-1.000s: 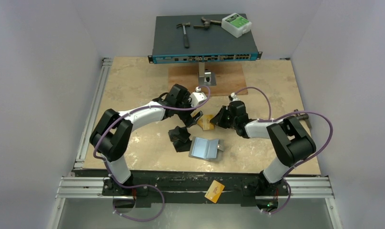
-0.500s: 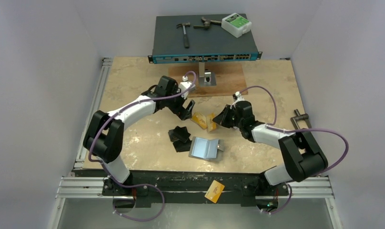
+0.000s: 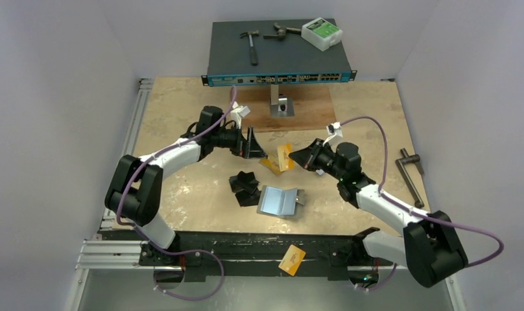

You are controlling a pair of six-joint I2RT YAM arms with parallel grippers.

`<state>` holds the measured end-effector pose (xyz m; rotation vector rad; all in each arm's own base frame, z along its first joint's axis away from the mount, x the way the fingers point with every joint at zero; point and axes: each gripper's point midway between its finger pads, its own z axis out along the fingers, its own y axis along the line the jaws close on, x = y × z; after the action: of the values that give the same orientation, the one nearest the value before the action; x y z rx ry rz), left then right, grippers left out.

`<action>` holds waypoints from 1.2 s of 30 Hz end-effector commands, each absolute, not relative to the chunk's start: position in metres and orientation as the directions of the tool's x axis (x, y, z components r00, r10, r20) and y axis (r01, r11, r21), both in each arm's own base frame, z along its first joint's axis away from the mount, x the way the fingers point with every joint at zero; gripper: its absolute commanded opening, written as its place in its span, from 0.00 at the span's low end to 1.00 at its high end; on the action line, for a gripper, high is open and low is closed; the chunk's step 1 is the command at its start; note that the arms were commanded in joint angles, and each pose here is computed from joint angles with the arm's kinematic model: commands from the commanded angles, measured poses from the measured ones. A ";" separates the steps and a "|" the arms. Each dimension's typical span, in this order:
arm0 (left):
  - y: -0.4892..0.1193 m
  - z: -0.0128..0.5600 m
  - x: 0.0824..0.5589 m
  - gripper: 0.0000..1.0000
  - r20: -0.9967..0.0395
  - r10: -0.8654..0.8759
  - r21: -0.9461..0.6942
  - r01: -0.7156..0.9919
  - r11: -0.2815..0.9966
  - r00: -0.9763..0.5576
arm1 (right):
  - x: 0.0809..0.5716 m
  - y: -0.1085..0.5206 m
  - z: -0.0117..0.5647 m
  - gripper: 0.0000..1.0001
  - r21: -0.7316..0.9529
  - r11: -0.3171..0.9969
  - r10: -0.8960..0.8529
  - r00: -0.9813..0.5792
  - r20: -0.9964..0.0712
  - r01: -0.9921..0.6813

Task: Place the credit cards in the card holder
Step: Pick up the credit card from the center of the board, then insert the credit card into the card holder.

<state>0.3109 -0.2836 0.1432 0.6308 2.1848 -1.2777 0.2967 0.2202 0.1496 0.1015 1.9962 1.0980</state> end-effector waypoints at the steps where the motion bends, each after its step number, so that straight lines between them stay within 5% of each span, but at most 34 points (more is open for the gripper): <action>1: -0.295 0.196 0.298 1.00 -0.573 -0.031 -0.806 0.557 0.201 -0.819 | 0.290 0.221 0.210 0.00 0.793 0.463 0.575 -0.547 -0.608 -0.395; 4: -0.297 0.203 0.295 1.00 -0.533 -0.062 -0.841 0.519 0.155 -0.844 | 0.286 0.220 0.230 0.00 0.816 0.405 0.638 -0.512 -0.576 -0.412; 8: -0.300 0.221 0.292 0.88 -0.516 -0.082 -0.856 0.512 0.071 -0.853 | 0.285 0.231 0.247 0.00 0.825 0.365 0.652 -0.514 -0.558 -0.431; 15: -0.303 0.230 0.293 0.56 -0.485 -0.100 -0.871 0.490 -0.028 -0.869 | 0.284 0.249 0.259 0.00 0.838 0.314 0.676 -0.515 -0.527 -0.446; 24: -0.300 0.234 0.289 0.41 -0.487 -0.116 -0.871 0.492 -0.014 -0.866 | 0.286 0.255 0.263 0.00 0.842 0.303 0.693 -0.504 -0.516 -0.446; 29: -0.300 0.237 0.287 0.12 -0.494 -0.113 -0.867 0.498 -0.014 -0.862 | 0.287 0.264 0.261 0.00 0.841 0.297 0.678 -0.521 -0.520 -0.452; 36: -0.299 0.245 0.286 0.01 -0.504 -0.104 -0.859 0.510 -0.040 -0.858 | 0.280 0.273 0.254 0.00 0.827 0.303 0.624 -0.557 -0.548 -0.473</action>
<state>0.2915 -0.3007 0.2181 0.3267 1.9283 -1.9521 0.2839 0.2640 0.2247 0.2245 1.6886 1.3967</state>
